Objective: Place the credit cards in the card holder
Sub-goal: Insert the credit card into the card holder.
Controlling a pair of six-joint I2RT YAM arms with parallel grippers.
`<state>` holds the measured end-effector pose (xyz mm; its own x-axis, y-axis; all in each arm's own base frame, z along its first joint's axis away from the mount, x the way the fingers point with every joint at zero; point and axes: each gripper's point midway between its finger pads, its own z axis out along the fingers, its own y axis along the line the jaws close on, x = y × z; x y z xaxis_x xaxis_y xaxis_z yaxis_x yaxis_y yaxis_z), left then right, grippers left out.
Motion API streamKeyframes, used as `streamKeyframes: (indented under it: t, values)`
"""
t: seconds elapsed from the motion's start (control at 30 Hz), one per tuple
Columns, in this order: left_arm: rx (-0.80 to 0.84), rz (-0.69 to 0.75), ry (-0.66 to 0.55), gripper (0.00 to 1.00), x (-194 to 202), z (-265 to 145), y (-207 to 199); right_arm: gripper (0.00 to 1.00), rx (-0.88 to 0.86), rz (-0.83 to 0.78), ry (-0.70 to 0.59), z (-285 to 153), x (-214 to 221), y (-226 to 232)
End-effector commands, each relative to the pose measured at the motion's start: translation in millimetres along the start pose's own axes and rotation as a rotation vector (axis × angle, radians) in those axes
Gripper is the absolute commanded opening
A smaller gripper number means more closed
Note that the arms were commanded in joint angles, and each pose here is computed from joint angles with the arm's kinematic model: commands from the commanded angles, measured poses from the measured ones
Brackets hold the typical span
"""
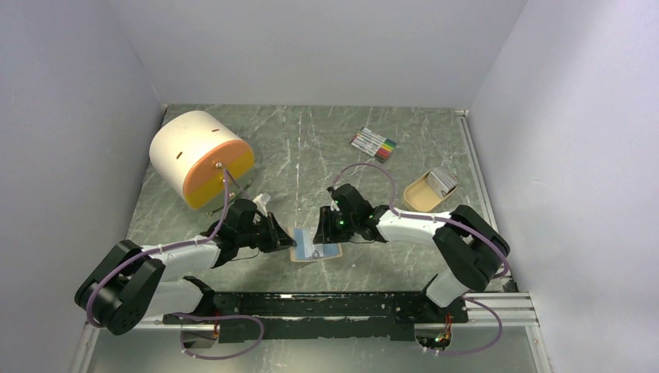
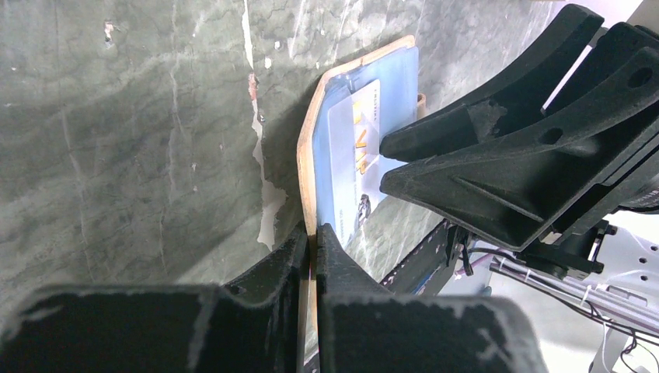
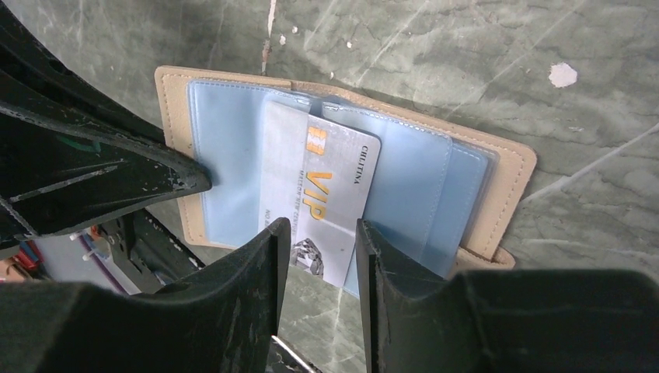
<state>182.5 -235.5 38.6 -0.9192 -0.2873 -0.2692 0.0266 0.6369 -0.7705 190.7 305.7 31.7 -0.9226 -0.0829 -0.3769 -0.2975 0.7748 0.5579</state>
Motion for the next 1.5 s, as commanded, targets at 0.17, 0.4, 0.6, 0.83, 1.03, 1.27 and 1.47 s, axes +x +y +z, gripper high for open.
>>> streamKeyframes:
  t: [0.17,0.4,0.6,0.83,1.03,1.27,1.47]
  values:
    - [0.037,0.022,0.009,0.1,0.3,-0.6,-10.2,0.41,-0.047,0.0,0.009,8.6,-0.9,13.3]
    - [0.048,0.018,0.007,0.12,2.1,-1.1,-10.0,0.41,-0.123,0.016,0.01,15.5,1.2,26.3]
    - [0.049,0.028,0.014,0.15,2.4,-0.9,-11.0,0.41,-0.165,0.001,-0.037,14.5,-3.8,31.1]
    - [0.061,0.029,0.008,0.21,1.5,-1.6,-14.0,0.42,-0.23,-0.066,-0.048,17.5,-3.8,38.0]
    - [0.076,0.019,0.019,0.13,2.8,-1.2,-16.8,0.43,-0.257,-0.077,-0.053,19.4,0.2,37.7]
    - [-0.07,0.036,0.016,0.09,-1.5,-12.2,-2.8,0.47,-0.25,-0.068,-0.083,2.2,1.5,37.2]
    - [-0.127,0.046,0.059,0.09,0.1,-17.1,-1.2,0.46,-0.257,-0.043,-0.092,-2.6,1.8,38.5]
